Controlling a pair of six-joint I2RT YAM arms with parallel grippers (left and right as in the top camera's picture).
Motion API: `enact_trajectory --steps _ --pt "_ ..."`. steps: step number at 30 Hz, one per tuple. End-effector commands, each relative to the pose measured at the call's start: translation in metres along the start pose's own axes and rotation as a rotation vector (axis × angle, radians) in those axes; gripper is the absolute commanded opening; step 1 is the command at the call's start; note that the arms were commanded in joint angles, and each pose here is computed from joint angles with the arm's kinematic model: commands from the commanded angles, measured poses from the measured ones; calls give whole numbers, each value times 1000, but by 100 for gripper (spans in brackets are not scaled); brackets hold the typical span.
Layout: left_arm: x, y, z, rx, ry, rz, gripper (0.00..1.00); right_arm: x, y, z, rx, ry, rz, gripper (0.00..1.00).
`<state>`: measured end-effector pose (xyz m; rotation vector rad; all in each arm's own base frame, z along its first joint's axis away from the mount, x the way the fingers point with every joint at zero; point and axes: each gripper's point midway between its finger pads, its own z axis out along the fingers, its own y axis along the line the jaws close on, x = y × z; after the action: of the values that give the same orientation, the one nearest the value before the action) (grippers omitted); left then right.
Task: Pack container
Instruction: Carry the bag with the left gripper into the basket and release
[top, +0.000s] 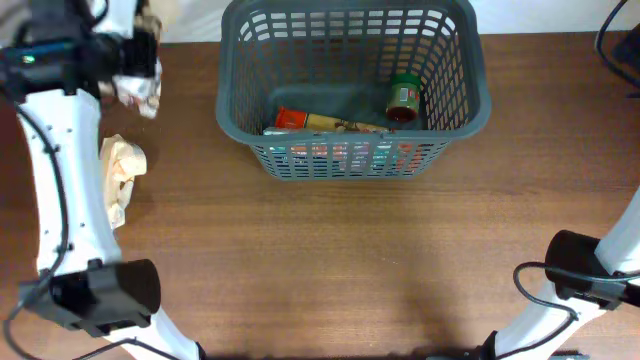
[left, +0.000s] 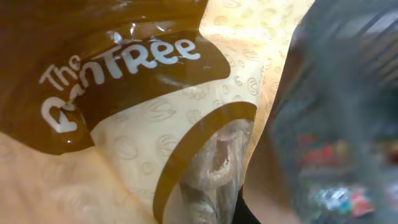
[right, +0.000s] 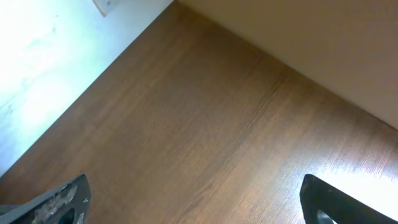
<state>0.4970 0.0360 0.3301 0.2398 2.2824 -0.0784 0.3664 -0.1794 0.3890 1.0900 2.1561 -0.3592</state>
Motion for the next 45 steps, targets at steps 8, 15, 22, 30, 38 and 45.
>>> enact_trajectory --steps 8,15,22,30,38,45 --pt "-98 -176 -70 397 -408 476 2 -1 0 -2 -3 -6 13 99" --pt "-99 -276 -61 536 -501 704 2 -1 0 -2 -3 -6 13 99" --pt "-58 -323 10 647 -348 711 2 -1 0 -2 -3 -6 13 99" --pt "-4 -342 95 708 -162 688 2 -1 0 -2 -3 -6 13 99" --pt "33 -341 130 721 -30 665 2 -1 0 -2 -3 -6 13 99" --pt "36 -340 129 722 3 607 99 -1 0 -2 -3 -6 13 99"
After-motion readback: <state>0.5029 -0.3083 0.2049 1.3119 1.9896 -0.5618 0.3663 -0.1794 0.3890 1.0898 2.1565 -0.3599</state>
